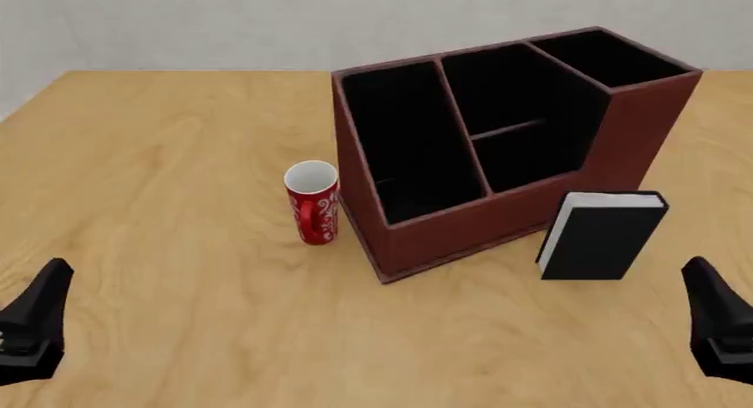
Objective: Pick up the book and place it in the left compartment of the caddy.
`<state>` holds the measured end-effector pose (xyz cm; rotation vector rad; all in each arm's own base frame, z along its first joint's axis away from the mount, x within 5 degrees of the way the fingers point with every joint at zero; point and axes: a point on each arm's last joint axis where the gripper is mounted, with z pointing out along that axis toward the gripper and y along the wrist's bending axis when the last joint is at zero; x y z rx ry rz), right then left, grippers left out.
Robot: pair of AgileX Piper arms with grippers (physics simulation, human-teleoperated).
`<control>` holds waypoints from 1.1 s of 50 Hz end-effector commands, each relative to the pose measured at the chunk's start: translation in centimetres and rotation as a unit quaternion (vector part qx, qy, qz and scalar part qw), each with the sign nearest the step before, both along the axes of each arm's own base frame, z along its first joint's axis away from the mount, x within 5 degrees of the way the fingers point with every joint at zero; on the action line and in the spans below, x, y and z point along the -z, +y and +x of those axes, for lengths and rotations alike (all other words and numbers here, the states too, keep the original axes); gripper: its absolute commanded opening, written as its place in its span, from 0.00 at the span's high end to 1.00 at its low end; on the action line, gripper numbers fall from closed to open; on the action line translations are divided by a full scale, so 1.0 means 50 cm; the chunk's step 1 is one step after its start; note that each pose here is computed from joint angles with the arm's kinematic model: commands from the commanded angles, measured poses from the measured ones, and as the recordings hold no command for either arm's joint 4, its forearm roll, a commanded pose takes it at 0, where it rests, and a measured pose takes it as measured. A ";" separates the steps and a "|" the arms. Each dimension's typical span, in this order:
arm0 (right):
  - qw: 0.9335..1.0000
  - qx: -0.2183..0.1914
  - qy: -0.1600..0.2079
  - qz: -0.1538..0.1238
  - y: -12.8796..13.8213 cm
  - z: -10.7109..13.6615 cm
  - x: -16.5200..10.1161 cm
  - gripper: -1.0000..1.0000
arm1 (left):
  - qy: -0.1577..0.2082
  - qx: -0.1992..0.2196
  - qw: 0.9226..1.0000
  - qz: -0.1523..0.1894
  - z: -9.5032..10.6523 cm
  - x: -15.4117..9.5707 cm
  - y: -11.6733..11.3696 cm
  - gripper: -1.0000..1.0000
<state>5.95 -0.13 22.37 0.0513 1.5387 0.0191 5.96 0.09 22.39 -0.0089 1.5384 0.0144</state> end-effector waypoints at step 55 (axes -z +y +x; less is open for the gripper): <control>0.957 -0.095 0.053 -0.270 0.017 -0.027 -0.180 0.00 | -0.082 0.054 0.994 0.042 -0.028 -0.068 -0.011 0.00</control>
